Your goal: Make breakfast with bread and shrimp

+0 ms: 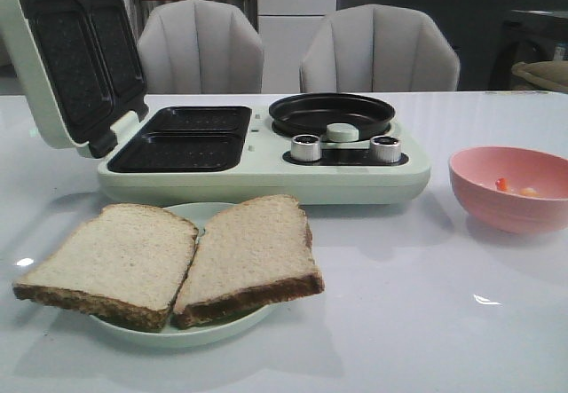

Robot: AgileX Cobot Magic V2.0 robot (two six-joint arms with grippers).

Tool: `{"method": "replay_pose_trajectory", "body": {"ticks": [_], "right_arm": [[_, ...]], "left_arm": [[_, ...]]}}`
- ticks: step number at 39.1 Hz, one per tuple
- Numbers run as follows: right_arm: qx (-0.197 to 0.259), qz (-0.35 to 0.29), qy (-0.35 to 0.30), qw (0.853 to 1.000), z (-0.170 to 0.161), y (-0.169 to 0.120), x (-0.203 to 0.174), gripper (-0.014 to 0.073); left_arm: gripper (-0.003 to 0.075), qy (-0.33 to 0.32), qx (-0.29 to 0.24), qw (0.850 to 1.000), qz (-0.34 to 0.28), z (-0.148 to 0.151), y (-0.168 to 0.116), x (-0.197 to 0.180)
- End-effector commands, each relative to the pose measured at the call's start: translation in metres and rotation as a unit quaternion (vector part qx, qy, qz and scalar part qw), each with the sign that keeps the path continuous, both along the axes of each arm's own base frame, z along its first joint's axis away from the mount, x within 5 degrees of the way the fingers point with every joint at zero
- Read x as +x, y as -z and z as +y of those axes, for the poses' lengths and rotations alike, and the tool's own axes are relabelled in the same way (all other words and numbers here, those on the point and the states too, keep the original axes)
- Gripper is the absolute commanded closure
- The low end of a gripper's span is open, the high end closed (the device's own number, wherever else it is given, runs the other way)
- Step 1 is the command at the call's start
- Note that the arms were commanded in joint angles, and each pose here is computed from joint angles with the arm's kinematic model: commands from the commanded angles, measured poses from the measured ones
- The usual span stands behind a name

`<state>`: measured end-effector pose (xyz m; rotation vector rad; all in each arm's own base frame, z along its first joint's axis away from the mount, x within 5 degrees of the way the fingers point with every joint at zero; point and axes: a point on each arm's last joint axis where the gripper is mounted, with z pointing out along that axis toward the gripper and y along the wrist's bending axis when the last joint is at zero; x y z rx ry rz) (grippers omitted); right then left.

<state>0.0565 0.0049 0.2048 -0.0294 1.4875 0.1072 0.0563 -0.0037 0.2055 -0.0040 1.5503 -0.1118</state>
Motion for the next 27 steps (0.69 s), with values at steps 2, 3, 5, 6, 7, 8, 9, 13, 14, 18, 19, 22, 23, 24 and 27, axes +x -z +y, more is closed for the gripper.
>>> {"method": "replay_pose_trajectory", "body": {"ticks": [2,3,5,6,7,8,9,13,14,18,19,22,23,24,27], "right_arm": [[-0.001,-0.065,0.0,0.998,-0.0001,-0.016,-0.0043,0.0458],[-0.001,-0.065,0.0,0.998,-0.0001,-0.016,-0.0043,0.0458],[-0.001,-0.065,0.0,0.998,-0.0001,-0.016,-0.0043,0.0458],[-0.001,-0.065,0.0,0.998,-0.0001,-0.016,-0.0043,0.0458],[-0.001,-0.065,0.0,0.998,-0.0001,-0.016,-0.0043,0.0458],[-0.001,-0.065,0.0,0.998,-0.0001,-0.016,-0.0043,0.0458],[-0.001,-0.065,0.0,0.998,-0.0001,-0.016,-0.0043,0.0458],[-0.001,-0.065,0.0,0.998,-0.0001,-0.016,-0.0043,0.0458],[-0.001,-0.065,0.0,0.998,-0.0001,-0.016,-0.0043,0.0458],[-0.001,-0.065,0.0,0.998,-0.0001,-0.016,-0.0043,0.0458],[-0.001,-0.065,0.0,0.998,-0.0001,-0.016,-0.0043,0.0458],[-0.001,-0.065,0.0,0.998,-0.0001,-0.016,-0.0043,0.0458],[-0.001,-0.065,0.0,0.998,-0.0001,-0.016,-0.0043,0.0458],[-0.001,-0.065,0.0,0.998,-0.0001,-0.016,-0.0043,0.0458],[-0.001,-0.065,0.0,0.998,-0.0001,-0.016,-0.0043,0.0458]], "left_arm": [[0.0606,0.001,-0.008,0.999,-0.039,-0.0002,-0.0017,-0.001],[0.0607,0.001,-0.008,0.999,-0.039,-0.0002,-0.0017,-0.001],[0.0606,0.001,-0.008,0.999,-0.039,-0.0002,-0.0017,-0.001],[0.0606,0.001,-0.008,0.999,-0.039,-0.0002,-0.0017,-0.001],[0.0607,0.001,-0.008,0.999,-0.039,-0.0002,-0.0017,-0.001],[0.0606,0.001,-0.008,0.999,-0.039,-0.0002,-0.0017,-0.001],[0.0606,0.001,-0.008,0.999,-0.039,-0.0002,-0.0017,-0.001],[0.0607,0.001,-0.008,0.999,-0.039,-0.0002,-0.0017,-0.001],[0.0607,0.001,-0.008,0.999,-0.039,-0.0002,-0.0017,-0.001],[0.0607,0.001,-0.008,0.999,-0.04,-0.0002,-0.0019,-0.001],[0.0607,0.002,-0.008,0.999,-0.042,-0.0002,-0.0023,-0.0011],[0.0606,0.002,-0.008,0.999,-0.045,-0.0002,-0.0029,-0.0011],[0.0606,0.002,-0.008,0.999,-0.047,-0.0002,-0.0031,-0.0012],[0.0606,0.002,-0.009,0.999,-0.05,-0.0003,-0.0037,-0.0012],[0.0607,0.002,-0.009,0.999,-0.053,-0.0003,-0.0042,-0.0013]]}}
